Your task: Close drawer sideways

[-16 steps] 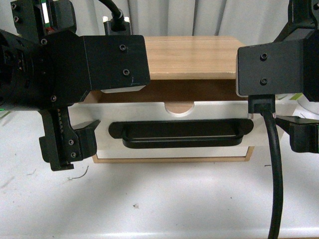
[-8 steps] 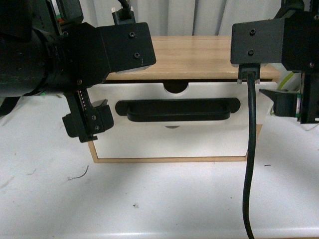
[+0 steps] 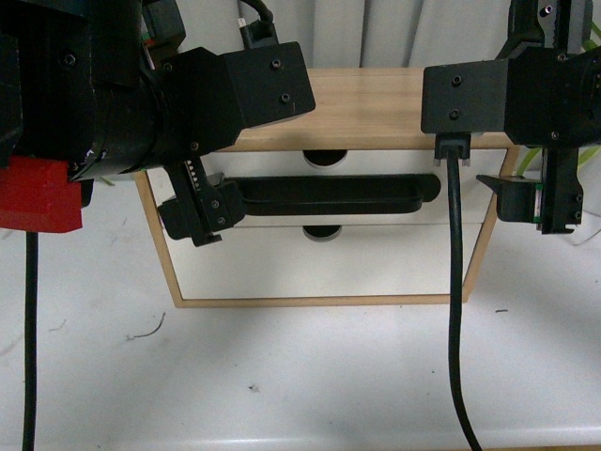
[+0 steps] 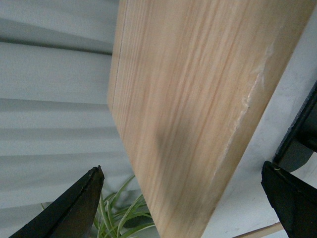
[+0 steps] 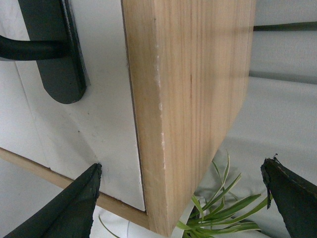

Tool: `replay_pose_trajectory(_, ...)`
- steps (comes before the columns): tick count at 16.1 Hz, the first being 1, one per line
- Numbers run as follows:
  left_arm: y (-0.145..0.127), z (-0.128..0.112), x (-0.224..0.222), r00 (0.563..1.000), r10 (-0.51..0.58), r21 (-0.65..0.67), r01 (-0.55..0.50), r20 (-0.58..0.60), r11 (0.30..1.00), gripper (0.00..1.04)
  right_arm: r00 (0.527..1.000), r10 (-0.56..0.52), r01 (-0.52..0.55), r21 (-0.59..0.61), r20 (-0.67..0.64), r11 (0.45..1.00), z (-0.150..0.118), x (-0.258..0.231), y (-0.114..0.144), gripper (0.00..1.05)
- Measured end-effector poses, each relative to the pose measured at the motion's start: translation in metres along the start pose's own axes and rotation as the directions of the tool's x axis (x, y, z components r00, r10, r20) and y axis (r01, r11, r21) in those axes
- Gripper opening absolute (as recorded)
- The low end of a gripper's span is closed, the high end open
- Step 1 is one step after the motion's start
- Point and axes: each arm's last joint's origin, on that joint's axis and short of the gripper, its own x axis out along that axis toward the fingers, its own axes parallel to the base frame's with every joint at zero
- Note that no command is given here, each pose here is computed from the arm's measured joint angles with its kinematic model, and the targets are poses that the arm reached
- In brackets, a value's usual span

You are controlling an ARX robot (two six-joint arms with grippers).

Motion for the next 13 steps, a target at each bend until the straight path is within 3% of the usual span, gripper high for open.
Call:
replay_pose_trajectory(2,0.001,0.000,-0.001,1.000,-0.003,-0.007,0.003,-0.005,1.000,0.98,1.000,-0.005,0.005,0.007,0.000,1.000,0.000,0.000,0.001,0.98)
replay_pose_trajectory(3,0.005,0.001,-0.023,0.995,-0.091,-0.088,0.094,0.034,0.992,0.98,1.000,-0.010,0.009,0.105,0.004,0.994,0.003,-0.015,-0.006,0.98)
replay_pose_trajectory(5,0.012,0.002,-0.035,0.990,-0.118,-0.154,0.128,0.073,0.980,0.98,1.000,-0.018,0.016,0.158,0.013,0.987,0.004,-0.025,-0.012,0.98)
replay_pose_trajectory(11,0.030,0.002,-0.052,0.985,-0.115,-0.307,0.150,0.129,0.940,0.98,0.996,-0.062,0.042,0.297,0.059,0.954,0.007,-0.049,-0.024,0.98)
replay_pose_trajectory(13,0.041,0.000,-0.061,0.984,-0.101,-0.394,0.153,0.150,0.906,0.98,0.990,-0.100,0.054,0.400,0.096,0.915,0.008,-0.063,-0.031,0.98)
